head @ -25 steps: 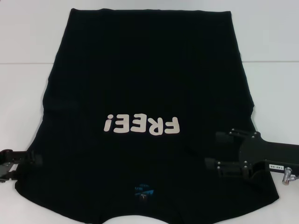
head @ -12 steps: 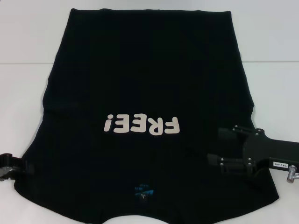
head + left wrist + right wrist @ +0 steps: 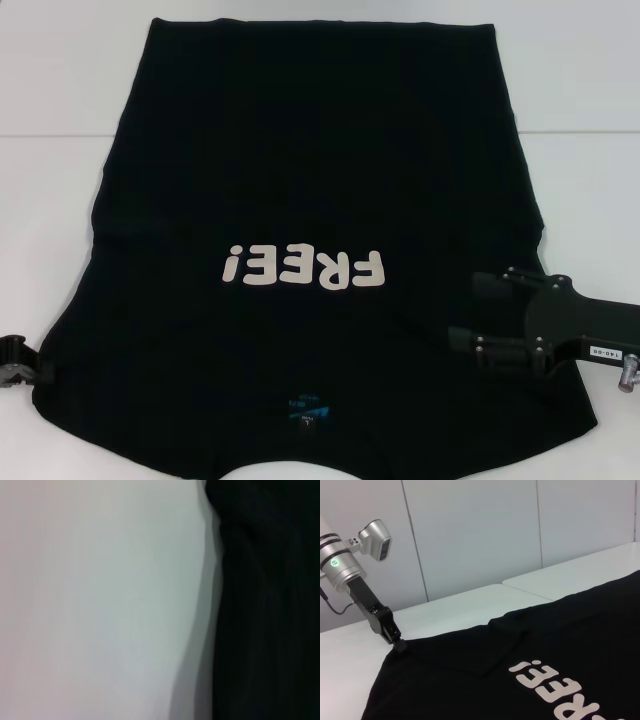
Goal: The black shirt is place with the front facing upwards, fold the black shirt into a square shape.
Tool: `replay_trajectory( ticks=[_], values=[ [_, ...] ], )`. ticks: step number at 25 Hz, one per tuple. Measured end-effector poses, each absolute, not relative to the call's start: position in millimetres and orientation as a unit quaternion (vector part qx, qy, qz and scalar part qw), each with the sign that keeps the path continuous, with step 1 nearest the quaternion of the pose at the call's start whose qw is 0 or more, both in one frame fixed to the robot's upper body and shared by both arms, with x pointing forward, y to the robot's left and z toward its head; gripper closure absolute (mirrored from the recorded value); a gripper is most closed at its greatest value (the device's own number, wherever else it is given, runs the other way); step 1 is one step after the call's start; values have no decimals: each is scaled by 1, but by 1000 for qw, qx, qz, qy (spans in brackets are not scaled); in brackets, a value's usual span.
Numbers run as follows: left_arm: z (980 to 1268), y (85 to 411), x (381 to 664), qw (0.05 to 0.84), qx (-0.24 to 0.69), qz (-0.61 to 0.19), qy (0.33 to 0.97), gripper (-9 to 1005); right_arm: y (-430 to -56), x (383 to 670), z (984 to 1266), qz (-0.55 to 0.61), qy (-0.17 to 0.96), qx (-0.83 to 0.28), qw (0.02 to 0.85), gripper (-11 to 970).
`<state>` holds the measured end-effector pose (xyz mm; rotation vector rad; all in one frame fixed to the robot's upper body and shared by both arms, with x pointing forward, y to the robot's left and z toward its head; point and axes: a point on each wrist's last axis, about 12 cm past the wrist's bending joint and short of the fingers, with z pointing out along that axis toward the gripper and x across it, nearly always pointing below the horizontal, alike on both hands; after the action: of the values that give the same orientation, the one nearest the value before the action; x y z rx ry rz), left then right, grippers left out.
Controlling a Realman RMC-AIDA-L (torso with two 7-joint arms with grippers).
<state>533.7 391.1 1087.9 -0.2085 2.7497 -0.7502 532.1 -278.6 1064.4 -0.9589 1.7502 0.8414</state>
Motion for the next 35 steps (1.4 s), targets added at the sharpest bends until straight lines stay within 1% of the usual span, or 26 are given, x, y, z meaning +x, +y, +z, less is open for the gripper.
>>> replay_trajectory(
  ticks=[2, 7, 12, 16, 17, 18, 22, 26, 30, 35],
  values=[
    [1088, 391, 534, 141, -71, -260, 953, 907, -279, 532, 1064, 343, 714, -390, 470, 72],
    [1088, 390, 533, 141, -61, -261, 953, 999, -283, 531, 1066, 346, 713, -380, 477, 72],
    [1089, 387, 531, 136, -46, -273, 951, 998, -287, 531, 1069, 354, 719, -363, 475, 72],
    [1090, 385, 531, 137, -41, -282, 949, 997, -298, 537, 1078, 365, 749, -324, 448, 73],
    [1091, 385, 531, 138, -42, -284, 948, 996, -306, 540, 1086, 365, 773, -299, 424, 73],
    [1092, 386, 532, 141, -42, -287, 947, 996, -306, 540, 1086, 365, 773, -299, 424, 73],
    [1100, 391, 534, 153, -53, -302, 939, 994, -326, 548, 1104, 368, 828, -234, 353, 73],
    [1105, 393, 536, 160, -49, -307, 937, 992, -341, 552, 1120, 378, 875, -173, 249, 73],
    [1108, 393, 537, 162, -44, -306, 937, 990, -352, 557, 1130, 352, 917, -102, 156, 73],
    [1112, 390, 540, 167, -32, -313, 934, 987, -351, 561, 1137, 325, 936, -85, 103, 73]
  ],
)
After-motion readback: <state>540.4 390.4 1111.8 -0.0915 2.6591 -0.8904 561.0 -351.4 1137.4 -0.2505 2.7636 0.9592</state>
